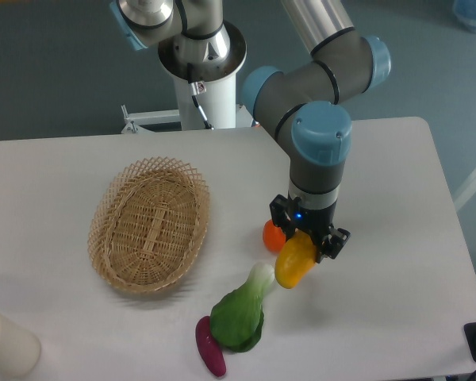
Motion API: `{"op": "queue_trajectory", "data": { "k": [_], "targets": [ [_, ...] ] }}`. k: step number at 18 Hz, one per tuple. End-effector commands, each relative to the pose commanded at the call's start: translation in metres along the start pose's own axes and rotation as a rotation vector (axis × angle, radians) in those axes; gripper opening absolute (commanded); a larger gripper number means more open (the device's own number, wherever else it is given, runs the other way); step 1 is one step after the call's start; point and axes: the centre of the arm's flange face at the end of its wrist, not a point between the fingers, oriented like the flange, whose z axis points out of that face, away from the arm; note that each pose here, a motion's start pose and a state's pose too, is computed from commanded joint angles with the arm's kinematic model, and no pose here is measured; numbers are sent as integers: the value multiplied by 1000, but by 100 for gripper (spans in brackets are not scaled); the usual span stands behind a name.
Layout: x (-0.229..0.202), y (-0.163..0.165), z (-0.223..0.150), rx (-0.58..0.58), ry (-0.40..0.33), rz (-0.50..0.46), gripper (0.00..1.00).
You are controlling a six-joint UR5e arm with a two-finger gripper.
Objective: Pick up the mango from the basket
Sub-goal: 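Lift the mango out of the basket and carry it beside the orange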
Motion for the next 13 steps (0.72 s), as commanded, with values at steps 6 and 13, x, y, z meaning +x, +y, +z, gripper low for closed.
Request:
{"op": "queue_trajectory", "data": {
  "k": [6,13],
  "targets": [
    [3,7,9,-45,2,34,45],
    [6,13,15,-69,8,78,46]
  ]
}}
